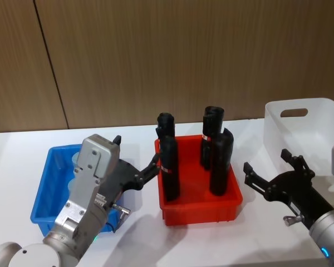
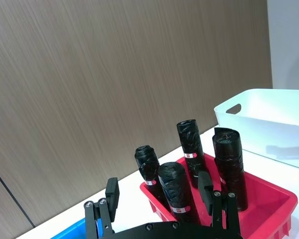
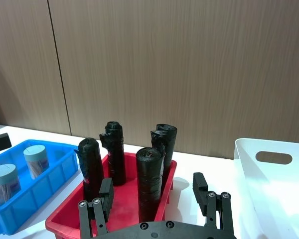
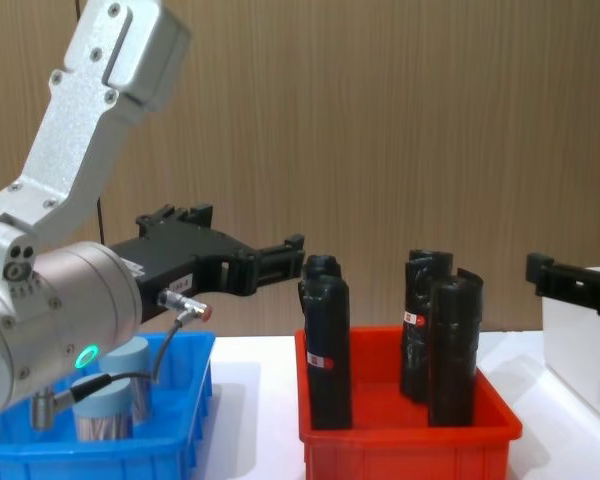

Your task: Pick the cotton swabs from the blue box and place them into the white box.

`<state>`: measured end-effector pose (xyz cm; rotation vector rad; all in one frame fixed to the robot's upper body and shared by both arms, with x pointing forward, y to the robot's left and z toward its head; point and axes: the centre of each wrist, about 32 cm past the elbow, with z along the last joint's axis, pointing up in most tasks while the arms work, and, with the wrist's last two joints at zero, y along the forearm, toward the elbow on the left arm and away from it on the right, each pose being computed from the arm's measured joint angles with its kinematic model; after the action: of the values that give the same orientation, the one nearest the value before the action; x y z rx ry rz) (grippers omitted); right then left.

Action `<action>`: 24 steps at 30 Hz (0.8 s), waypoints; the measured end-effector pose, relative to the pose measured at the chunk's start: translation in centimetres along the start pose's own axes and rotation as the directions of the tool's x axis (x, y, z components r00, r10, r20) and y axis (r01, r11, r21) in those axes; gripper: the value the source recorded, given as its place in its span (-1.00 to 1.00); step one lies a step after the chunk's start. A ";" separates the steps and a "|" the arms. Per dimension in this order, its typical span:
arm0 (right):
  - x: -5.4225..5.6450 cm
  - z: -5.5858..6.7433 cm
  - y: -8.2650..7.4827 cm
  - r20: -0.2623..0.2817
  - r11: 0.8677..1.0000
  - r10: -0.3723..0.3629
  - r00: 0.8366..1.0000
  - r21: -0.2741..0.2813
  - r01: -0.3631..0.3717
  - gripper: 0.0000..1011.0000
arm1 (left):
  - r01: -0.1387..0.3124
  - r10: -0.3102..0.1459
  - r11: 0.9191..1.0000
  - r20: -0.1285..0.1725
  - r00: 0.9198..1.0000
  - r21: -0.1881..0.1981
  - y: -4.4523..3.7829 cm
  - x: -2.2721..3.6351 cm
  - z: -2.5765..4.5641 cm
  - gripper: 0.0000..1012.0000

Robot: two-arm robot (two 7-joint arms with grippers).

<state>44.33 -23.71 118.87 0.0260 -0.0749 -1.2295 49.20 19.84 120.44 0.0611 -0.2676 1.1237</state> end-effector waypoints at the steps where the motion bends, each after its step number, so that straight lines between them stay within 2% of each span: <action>1: 0.0 0.0 0.0 0.000 1.000 0.000 1.000 0.000 0.000 0.98 | 0.000 0.000 1.000 0.000 1.000 0.000 0.00 0.00 0.00 0.98; 15: 0.0 0.0 0.0 0.000 1.000 0.000 1.000 0.000 0.000 0.98 | 0.000 0.000 1.000 -0.001 1.000 0.000 -0.03 -0.01 0.03 0.98; 24: 0.0 0.0 0.0 0.000 1.000 0.000 1.000 0.000 0.000 0.98 | -0.023 0.023 1.000 -0.004 1.000 0.014 -0.65 -0.10 0.37 0.98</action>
<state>44.33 -23.71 118.87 0.0260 -0.0748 -1.2295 49.68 19.40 120.83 0.0685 -0.2573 1.1486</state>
